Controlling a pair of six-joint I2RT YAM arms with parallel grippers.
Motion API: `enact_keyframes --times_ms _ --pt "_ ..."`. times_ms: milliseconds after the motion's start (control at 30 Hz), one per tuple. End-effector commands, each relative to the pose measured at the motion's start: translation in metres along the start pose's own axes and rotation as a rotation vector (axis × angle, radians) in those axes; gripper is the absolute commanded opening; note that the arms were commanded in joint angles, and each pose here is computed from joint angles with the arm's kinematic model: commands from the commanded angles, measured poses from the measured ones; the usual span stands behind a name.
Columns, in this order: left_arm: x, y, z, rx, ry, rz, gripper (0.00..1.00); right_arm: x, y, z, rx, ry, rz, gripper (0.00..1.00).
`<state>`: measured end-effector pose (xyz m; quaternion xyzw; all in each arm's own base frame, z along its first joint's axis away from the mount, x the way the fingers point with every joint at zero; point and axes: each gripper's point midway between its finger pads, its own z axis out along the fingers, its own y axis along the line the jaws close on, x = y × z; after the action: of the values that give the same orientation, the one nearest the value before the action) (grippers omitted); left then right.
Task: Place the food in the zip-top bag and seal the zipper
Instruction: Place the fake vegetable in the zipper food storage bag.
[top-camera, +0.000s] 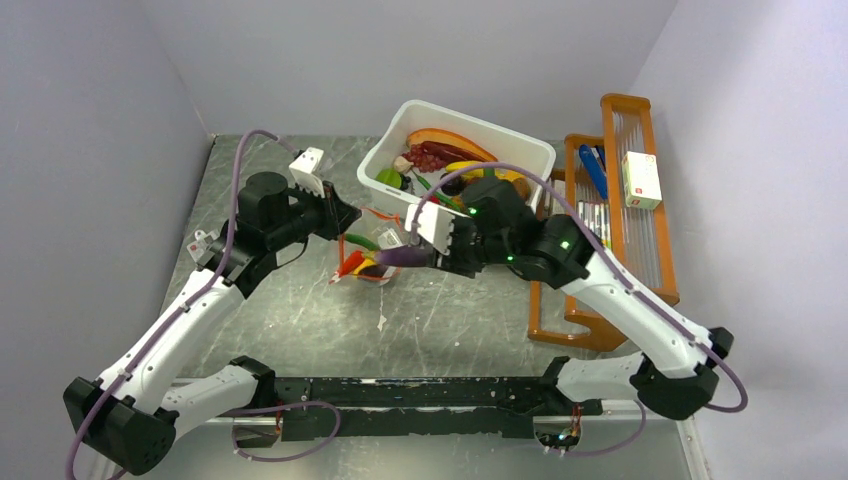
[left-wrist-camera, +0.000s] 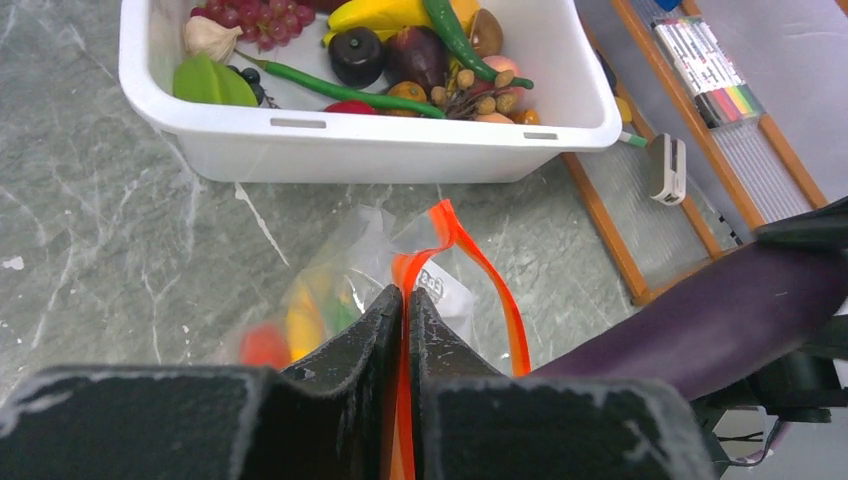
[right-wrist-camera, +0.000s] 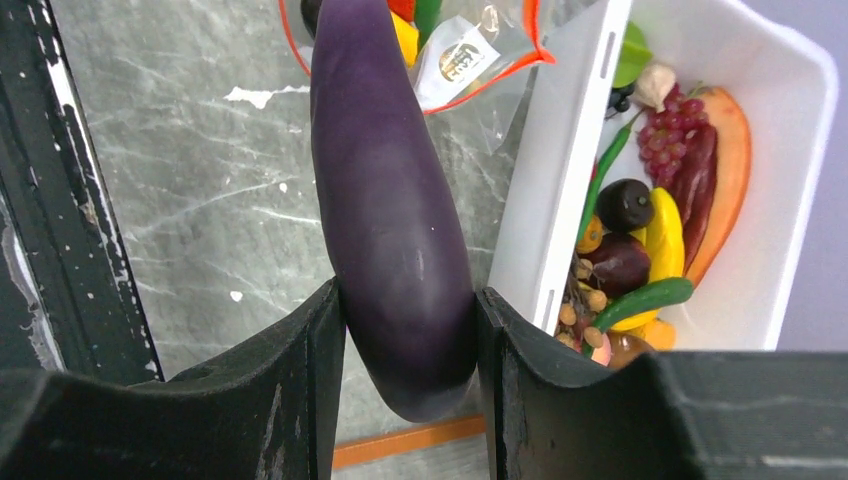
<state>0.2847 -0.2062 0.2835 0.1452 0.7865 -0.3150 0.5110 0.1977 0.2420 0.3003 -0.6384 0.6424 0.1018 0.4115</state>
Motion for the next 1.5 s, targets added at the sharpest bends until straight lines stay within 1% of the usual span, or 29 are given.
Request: enact_keyframes --times_ms 0,67,100,167,367,467,667,833,967,1033,1100,1200,1333,1400,1467 --pt "-0.020 -0.014 -0.004 0.065 -0.068 -0.007 0.07 0.009 0.004 0.025 0.024 0.102 -0.011 0.34" --pt "-0.018 -0.017 -0.003 0.083 -0.060 -0.012 0.07 0.004 0.003 0.033 0.057 0.114 -0.031 0.35" --pt "-0.018 -0.020 -0.004 0.092 -0.056 -0.048 0.07 0.000 0.002 0.037 0.073 0.117 -0.042 0.35" --pt "-0.016 -0.023 -0.004 0.104 -0.050 -0.074 0.07 -0.007 -0.001 0.046 0.110 0.127 -0.062 0.36" --pt "-0.013 -0.028 -0.004 0.131 -0.050 -0.127 0.07 -0.025 -0.006 0.068 0.174 0.193 -0.191 0.37" --pt "-0.013 -0.031 -0.004 0.149 -0.049 -0.144 0.07 -0.029 -0.008 0.078 0.198 0.210 -0.261 0.42" --pt "-0.013 -0.034 -0.005 0.162 -0.050 -0.161 0.07 -0.042 -0.008 0.090 0.203 0.157 -0.333 0.46" --pt "-0.012 -0.034 -0.006 0.158 -0.051 -0.168 0.07 -0.044 -0.004 0.099 0.202 0.119 -0.401 0.47" --pt "-0.013 -0.036 -0.007 0.167 -0.056 -0.179 0.07 -0.042 0.007 0.106 0.156 0.095 -0.451 0.47" --pt "-0.013 -0.036 -0.006 0.171 -0.056 -0.180 0.07 -0.040 0.010 0.109 0.139 0.103 -0.465 0.50" --pt "-0.014 -0.037 -0.006 0.171 -0.058 -0.180 0.07 -0.038 0.010 0.112 0.138 0.104 -0.479 0.56" --pt "-0.012 -0.035 -0.005 0.166 -0.053 -0.178 0.07 -0.040 0.007 0.108 0.170 0.080 -0.468 0.63" --pt "-0.008 -0.032 -0.004 0.152 -0.045 -0.177 0.07 -0.050 0.003 0.090 0.214 -0.004 -0.368 0.68" --pt "-0.008 -0.031 -0.005 0.146 -0.049 -0.174 0.07 -0.056 0.003 0.079 0.201 -0.067 -0.289 0.70" --pt "-0.006 -0.029 -0.006 0.138 -0.048 -0.171 0.07 -0.066 0.004 0.065 0.173 -0.168 -0.199 0.73"
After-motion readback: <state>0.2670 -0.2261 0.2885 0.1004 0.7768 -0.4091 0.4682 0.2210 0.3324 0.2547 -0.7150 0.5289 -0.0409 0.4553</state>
